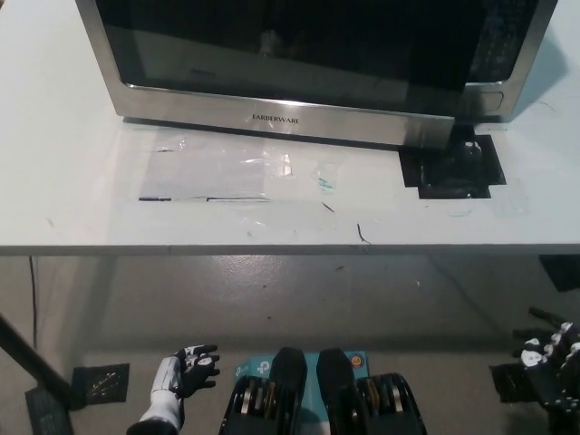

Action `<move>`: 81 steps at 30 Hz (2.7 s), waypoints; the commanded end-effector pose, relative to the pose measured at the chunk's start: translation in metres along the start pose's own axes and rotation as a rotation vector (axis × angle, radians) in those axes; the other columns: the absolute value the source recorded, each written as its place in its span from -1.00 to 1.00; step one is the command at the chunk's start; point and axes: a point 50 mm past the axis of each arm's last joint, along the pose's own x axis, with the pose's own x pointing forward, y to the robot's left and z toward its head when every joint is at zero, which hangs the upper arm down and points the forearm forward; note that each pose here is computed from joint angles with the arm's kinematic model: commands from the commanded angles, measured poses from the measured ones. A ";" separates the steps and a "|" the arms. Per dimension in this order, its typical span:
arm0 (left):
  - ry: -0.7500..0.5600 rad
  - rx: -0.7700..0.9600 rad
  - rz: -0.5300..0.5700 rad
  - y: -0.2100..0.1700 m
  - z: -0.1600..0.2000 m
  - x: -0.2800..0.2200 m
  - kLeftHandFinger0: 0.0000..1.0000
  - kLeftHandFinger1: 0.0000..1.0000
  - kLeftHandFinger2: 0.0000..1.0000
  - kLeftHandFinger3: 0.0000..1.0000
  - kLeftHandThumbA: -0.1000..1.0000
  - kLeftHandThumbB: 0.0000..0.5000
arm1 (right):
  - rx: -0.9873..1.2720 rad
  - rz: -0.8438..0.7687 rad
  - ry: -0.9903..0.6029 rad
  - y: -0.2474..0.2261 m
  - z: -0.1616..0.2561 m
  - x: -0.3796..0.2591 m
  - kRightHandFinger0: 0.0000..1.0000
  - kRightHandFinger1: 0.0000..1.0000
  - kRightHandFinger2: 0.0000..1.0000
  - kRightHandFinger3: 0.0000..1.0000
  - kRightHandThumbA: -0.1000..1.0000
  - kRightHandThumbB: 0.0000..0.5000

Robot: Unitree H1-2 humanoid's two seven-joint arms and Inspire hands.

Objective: A microwave is kept infront of the robot with its door slightly ajar. The robot uses its right hand to push the door towards the left to open it.

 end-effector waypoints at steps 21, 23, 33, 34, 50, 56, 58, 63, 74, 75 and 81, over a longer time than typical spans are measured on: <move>-0.080 0.006 0.023 0.006 0.014 0.005 0.42 0.22 0.24 0.08 -0.46 -0.82 | -0.061 0.144 -0.490 -0.026 0.205 0.075 -0.46 -0.29 -0.03 0.39 -1.00 -0.66; -0.073 0.009 0.031 0.006 0.014 0.005 0.37 0.19 0.21 0.08 -0.45 -0.78 | -0.077 0.134 -0.504 -0.023 0.214 0.090 -0.48 -0.31 -0.04 0.37 -0.99 -0.64; -0.066 0.018 0.021 0.005 0.009 0.002 0.29 0.13 0.17 0.09 -0.48 -0.80 | -0.099 0.118 -0.501 0.015 0.256 0.181 -0.62 -0.42 -0.16 0.19 -0.51 -0.39; -0.070 0.016 0.018 0.003 0.009 0.002 0.28 0.13 0.17 0.07 -0.48 -0.81 | -0.105 0.112 -0.496 0.019 0.259 0.188 -0.65 -0.46 -0.18 0.18 -0.48 -0.34; -0.072 0.027 0.011 0.001 0.014 0.003 0.24 0.10 0.19 0.10 -0.48 -0.80 | -0.197 0.145 -0.402 0.081 0.239 0.245 -0.73 -0.46 -0.21 0.11 -0.58 -0.23; -0.080 0.052 0.005 0.000 0.017 0.005 0.47 0.25 0.29 0.09 -0.46 -0.77 | -0.219 0.158 -0.378 0.104 0.238 0.256 -0.63 -0.37 -0.10 0.29 -0.47 -0.22; -0.081 0.014 -0.018 -0.001 0.015 0.004 0.44 0.24 0.27 0.12 -0.52 -0.84 | -0.213 0.165 -0.374 0.108 0.236 0.258 -0.63 -0.36 -0.07 0.33 -0.50 -0.21; -0.078 0.047 -0.001 -0.001 0.017 0.004 0.42 0.24 0.24 0.08 -0.48 -0.79 | -0.221 0.182 -0.366 0.130 0.239 0.264 -0.66 -0.41 -0.14 0.25 -0.59 -0.19; -0.084 0.054 -0.014 0.000 0.019 0.006 0.31 0.13 0.20 0.11 -0.52 -0.87 | -0.166 0.291 -0.367 0.177 0.214 0.228 -0.62 -0.39 -0.18 0.18 -0.45 -0.17; -0.083 0.041 -0.017 0.000 0.019 0.006 0.30 0.13 0.21 0.13 -0.57 -0.84 | -0.163 0.298 -0.372 0.178 0.211 0.223 -0.59 -0.39 -0.16 0.16 -0.42 -0.14; -0.080 0.059 -0.020 0.000 0.021 0.007 0.33 0.14 0.19 0.12 -0.48 -0.80 | -0.100 0.338 -0.339 0.182 0.187 0.187 -0.76 -0.56 -0.29 0.06 -0.40 -0.17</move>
